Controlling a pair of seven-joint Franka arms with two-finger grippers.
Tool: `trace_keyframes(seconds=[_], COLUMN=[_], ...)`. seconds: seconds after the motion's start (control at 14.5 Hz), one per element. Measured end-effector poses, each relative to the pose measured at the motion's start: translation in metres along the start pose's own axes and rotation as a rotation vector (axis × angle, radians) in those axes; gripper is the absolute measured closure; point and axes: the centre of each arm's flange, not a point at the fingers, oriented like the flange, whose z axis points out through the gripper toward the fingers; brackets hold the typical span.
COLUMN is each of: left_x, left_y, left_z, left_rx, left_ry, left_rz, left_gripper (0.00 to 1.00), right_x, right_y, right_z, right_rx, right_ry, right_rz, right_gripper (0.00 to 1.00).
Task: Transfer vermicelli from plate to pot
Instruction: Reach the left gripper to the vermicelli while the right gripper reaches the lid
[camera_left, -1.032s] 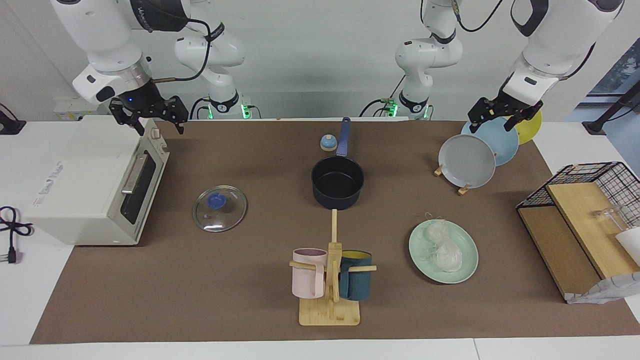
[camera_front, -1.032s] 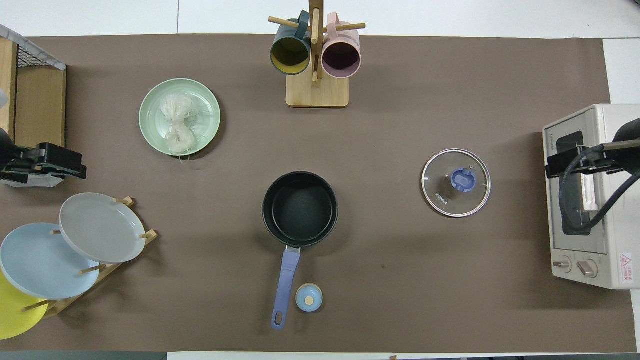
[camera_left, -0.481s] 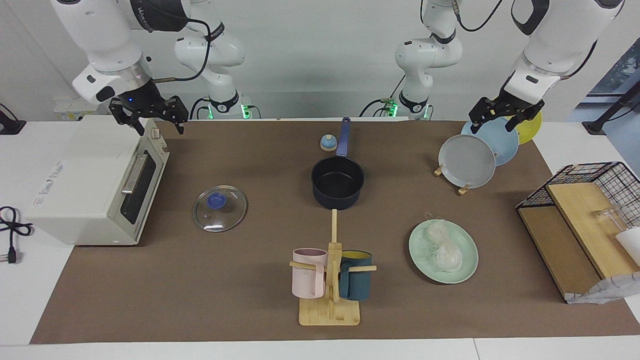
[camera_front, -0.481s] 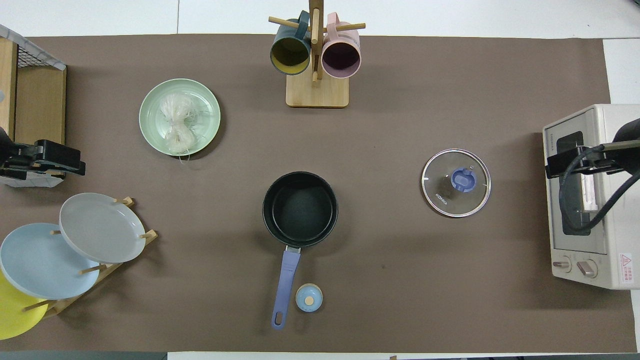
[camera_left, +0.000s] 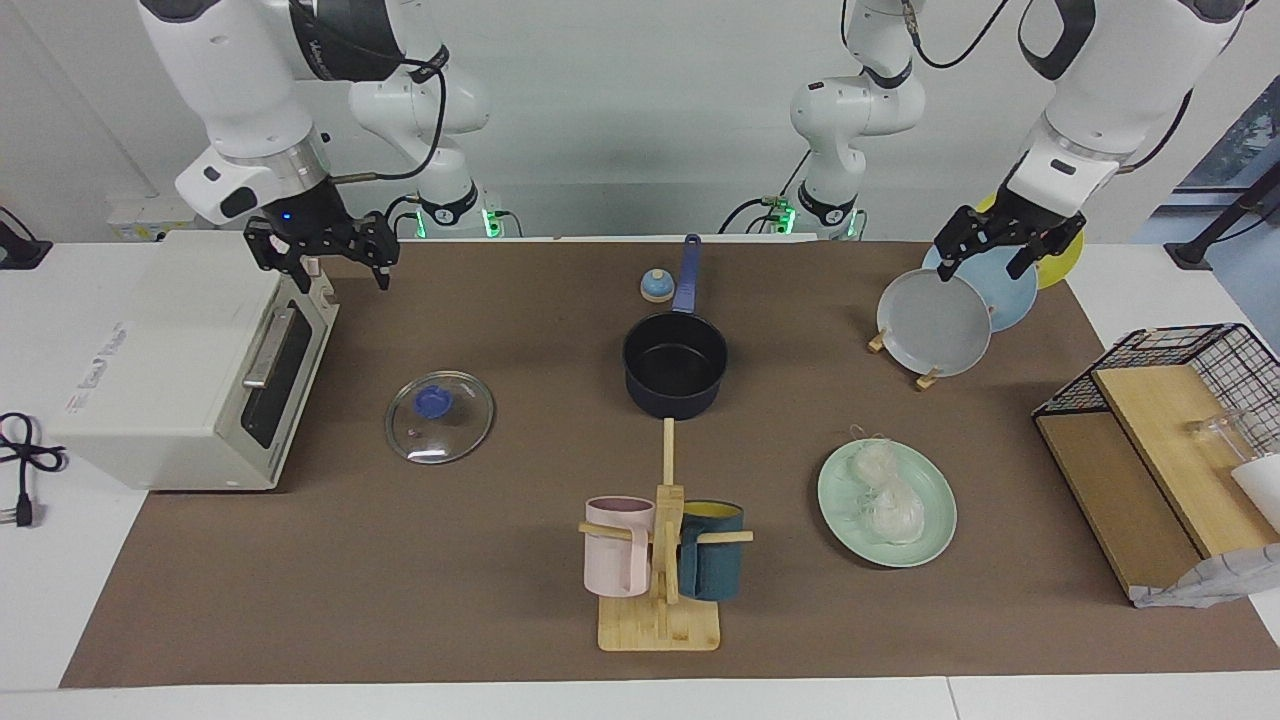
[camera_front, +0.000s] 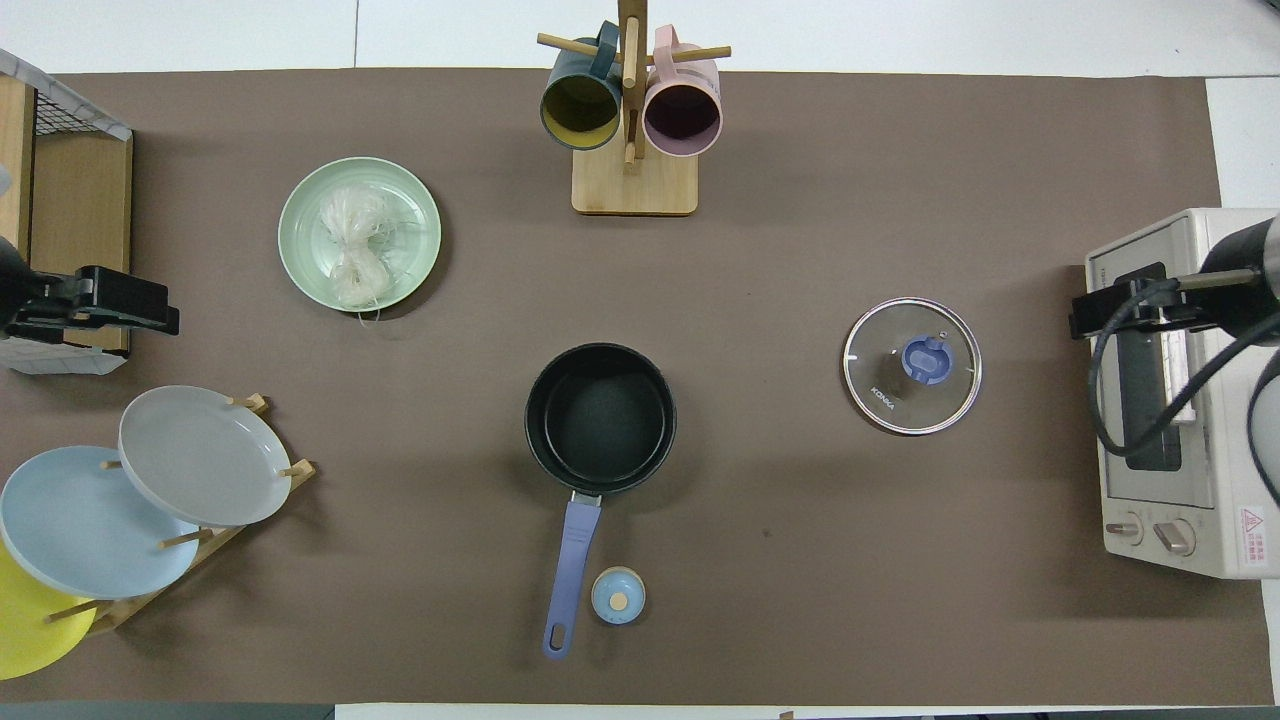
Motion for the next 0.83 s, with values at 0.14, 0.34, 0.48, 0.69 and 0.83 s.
trace_keyframes(seconds=[0.14, 0.34, 0.48, 0.69, 0.83], left_x=[0.027, 0.075, 0.096, 0.113, 0.12], left_y=[0.003, 0.024, 0.038, 0.042, 0.04], left_z=[0.041, 0.123, 0.177, 0.227, 0.245], left_rx=[-0.009, -0.027, -0.031, -0.027, -0.027], left_ry=[-0.012, -0.009, -0.015, -0.017, -0.009], left_rz=[0.005, 0.036, 0.084, 0.167, 0.184], left_gripper=[0.0, 0.0, 0.0, 0.0, 0.0], right_x=[0.001, 0.003, 0.001, -0.005, -0.009], right_y=[-0.015, -0.012, -0.009, -0.007, -0.01], right_z=[0.037, 0.109, 0.155, 0.204, 0.215], right_rx=[0.002, 0.003, 0.005, 0.007, 0.008], right_ry=[0.01, 0.007, 0.006, 0.023, 0.021], right_rz=[-0.005, 0.002, 0.008, 0.011, 0.006], right_gripper=[0.0, 0.0, 0.0, 0.0, 0.0])
